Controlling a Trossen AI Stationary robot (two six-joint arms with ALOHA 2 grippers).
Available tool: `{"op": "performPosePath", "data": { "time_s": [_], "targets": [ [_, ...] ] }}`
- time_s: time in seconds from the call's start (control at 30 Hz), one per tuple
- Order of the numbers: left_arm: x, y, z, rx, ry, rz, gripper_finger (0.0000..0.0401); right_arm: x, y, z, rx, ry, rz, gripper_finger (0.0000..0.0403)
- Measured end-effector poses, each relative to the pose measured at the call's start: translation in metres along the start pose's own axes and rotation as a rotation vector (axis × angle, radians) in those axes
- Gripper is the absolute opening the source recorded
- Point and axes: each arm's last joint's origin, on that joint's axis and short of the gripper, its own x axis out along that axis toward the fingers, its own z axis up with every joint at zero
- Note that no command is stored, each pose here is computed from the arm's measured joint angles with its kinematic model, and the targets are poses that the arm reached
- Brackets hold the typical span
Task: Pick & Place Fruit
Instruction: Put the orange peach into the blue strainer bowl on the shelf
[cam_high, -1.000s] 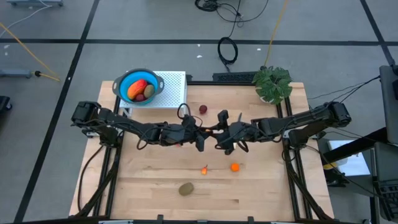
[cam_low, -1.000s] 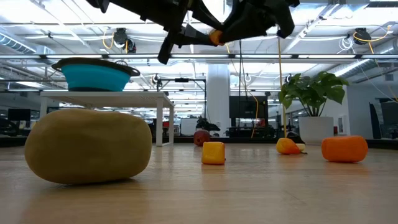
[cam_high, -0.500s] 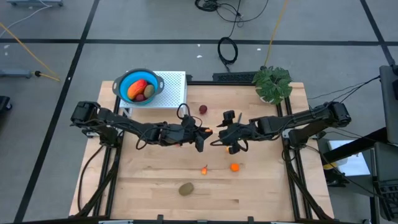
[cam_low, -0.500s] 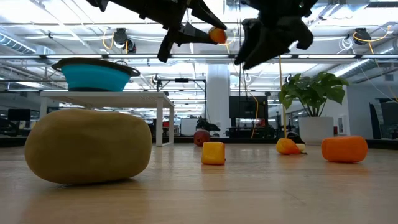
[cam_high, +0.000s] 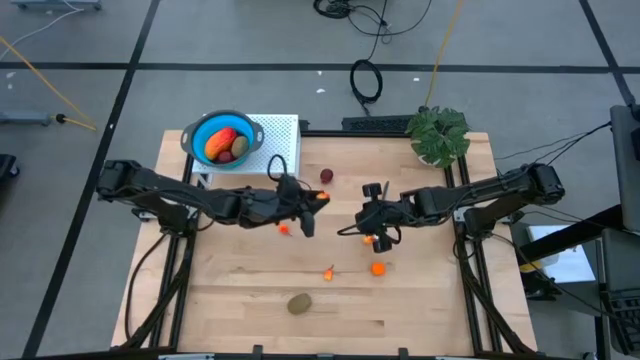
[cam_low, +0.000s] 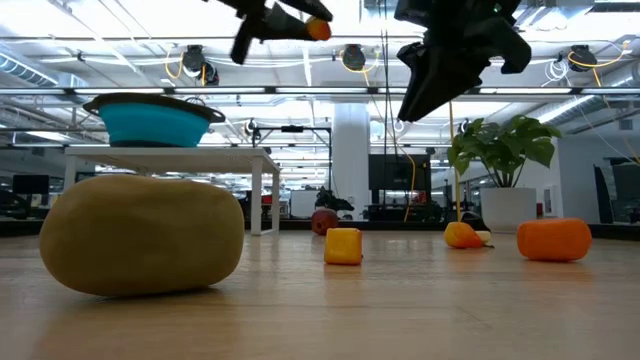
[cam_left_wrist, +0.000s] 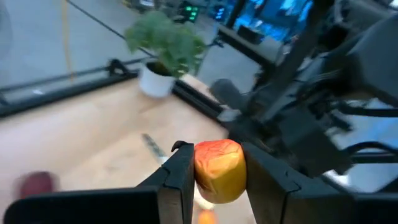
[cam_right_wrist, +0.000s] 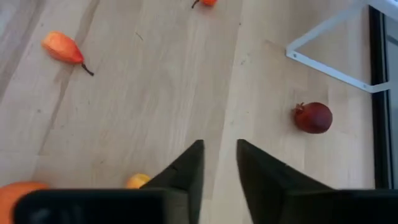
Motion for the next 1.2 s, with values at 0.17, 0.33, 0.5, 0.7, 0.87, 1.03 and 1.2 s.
{"op": "performPosePath", "data": {
  "time_s": [0.17,0.33,0.5,0.7,0.87,1.03,1.2],
  "targets": [
    [-0.019,0.012,0.017,0.062,0.008,0.081,0.0108,0.001,-0.002,0.0,0.012,-0.019,0.059,0.0017],
    [-0.037,0.029,0.034,0.098,0.03,0.157,0.0108,0.003,-0.009,0.0,0.068,-0.055,0.147,0.0007],
    [-0.055,0.048,0.051,0.103,0.038,0.226,0.0108,0.001,-0.022,0.002,0.138,-0.122,0.193,0.0001],
    [-0.078,0.07,0.066,0.124,0.053,0.308,0.0108,-0.008,-0.035,0.005,0.199,-0.207,0.188,0.0001],
    [-0.092,0.086,0.073,0.15,0.077,0.379,0.0108,-0.02,-0.043,0.006,0.241,-0.277,0.183,0.0001],
    [-0.103,0.103,0.076,0.174,0.121,0.46,0.0108,-0.034,-0.051,0.007,0.277,-0.337,0.156,0.0001],
    [-0.112,0.119,0.078,0.178,0.161,0.548,0.0108,-0.048,-0.055,0.006,0.296,-0.385,0.138,0.0001]
  ]
}}
